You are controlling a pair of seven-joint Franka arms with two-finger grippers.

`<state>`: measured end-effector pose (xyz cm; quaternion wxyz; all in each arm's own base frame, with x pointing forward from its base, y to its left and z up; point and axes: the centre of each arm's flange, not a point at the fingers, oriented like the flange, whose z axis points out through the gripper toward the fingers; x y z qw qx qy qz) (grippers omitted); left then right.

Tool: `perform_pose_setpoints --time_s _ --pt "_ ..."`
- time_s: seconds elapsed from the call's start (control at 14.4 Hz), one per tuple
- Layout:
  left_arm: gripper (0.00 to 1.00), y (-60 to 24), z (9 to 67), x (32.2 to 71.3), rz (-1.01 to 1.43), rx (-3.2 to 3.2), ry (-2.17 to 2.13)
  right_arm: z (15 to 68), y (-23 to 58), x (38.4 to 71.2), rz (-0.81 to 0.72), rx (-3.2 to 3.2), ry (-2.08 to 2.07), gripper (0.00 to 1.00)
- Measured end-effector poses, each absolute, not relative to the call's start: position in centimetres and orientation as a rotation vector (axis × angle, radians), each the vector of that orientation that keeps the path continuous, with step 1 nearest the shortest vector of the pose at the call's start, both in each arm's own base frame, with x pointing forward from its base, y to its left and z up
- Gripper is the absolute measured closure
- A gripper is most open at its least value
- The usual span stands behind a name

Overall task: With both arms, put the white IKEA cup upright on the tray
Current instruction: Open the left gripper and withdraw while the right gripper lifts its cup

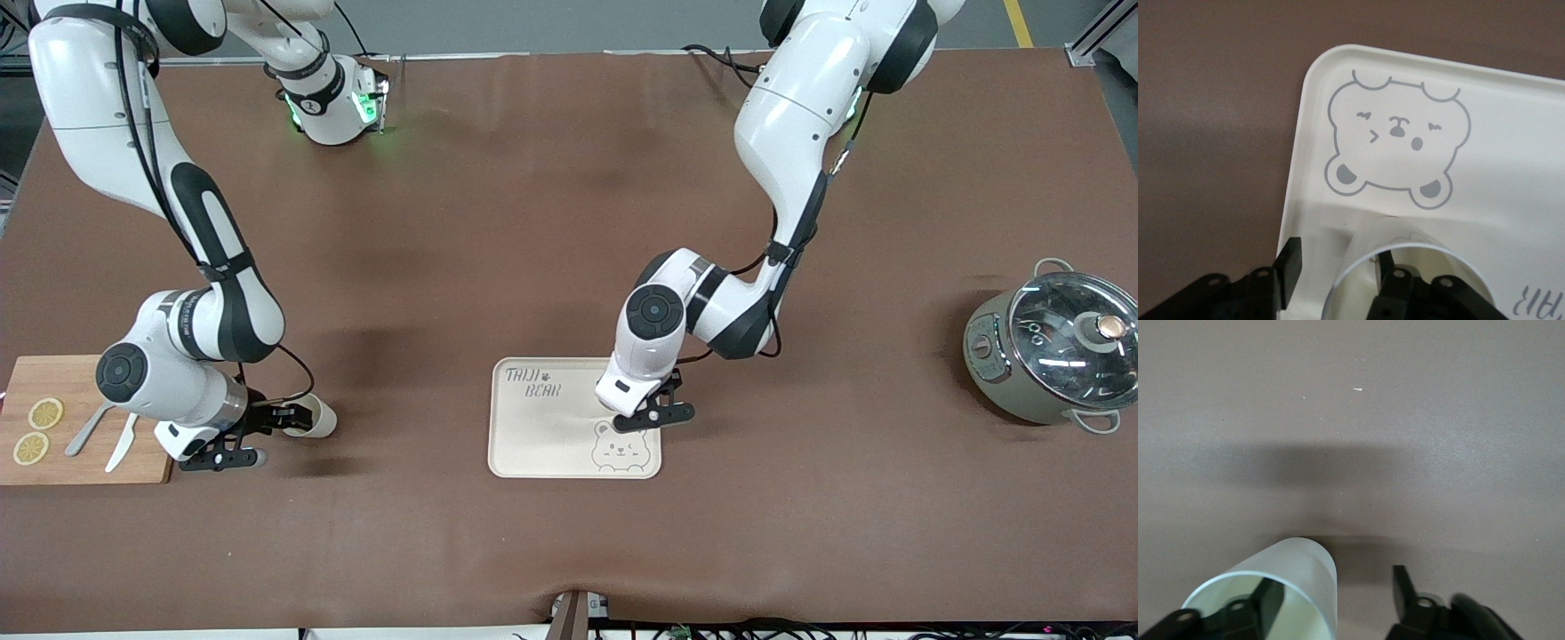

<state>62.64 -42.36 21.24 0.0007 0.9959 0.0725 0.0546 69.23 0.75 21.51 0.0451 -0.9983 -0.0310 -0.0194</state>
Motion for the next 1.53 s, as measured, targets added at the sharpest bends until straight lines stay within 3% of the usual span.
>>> perform_pose_setpoints --time_s 0.21,0.28,0.35,0.42,0.63,1.25,1.53 --pt "0.13 -42.2 21.4 62.8 0.18 3.129 0.216 21.5 0.8 69.2 -0.059 -3.049 -0.097 0.63" --pt "0.04 -42.2 21.5 62.9 0.183 3.128 0.216 21.5 0.9 69.2 -0.059 -3.048 -0.097 0.63" --pt "0.0 -42.2 21.9 63.0 0.19 3.124 0.216 21.5 0.9 69.2 -0.059 -3.048 -0.097 0.67" --pt "0.0 -42.3 22.4 63.1 0.198 3.119 0.216 21.5 0.9 69.2 -0.059 -3.048 -0.098 0.78" --pt "0.0 -42.0 23.9 63.0 0.181 3.132 0.223 21.6 1.1 69.2 -0.06 -3.045 -0.099 0.96" --pt "0.0 -38.6 34.8 64.0 0.183 3.152 0.193 21.7 1.1 69.3 -0.064 -3.045 -0.1 0.96" --pt "0.0 -34.8 37.0 65.9 0.2 3.154 0.138 22.9 2.0 69.8 -0.018 -3.018 -0.099 0.96"
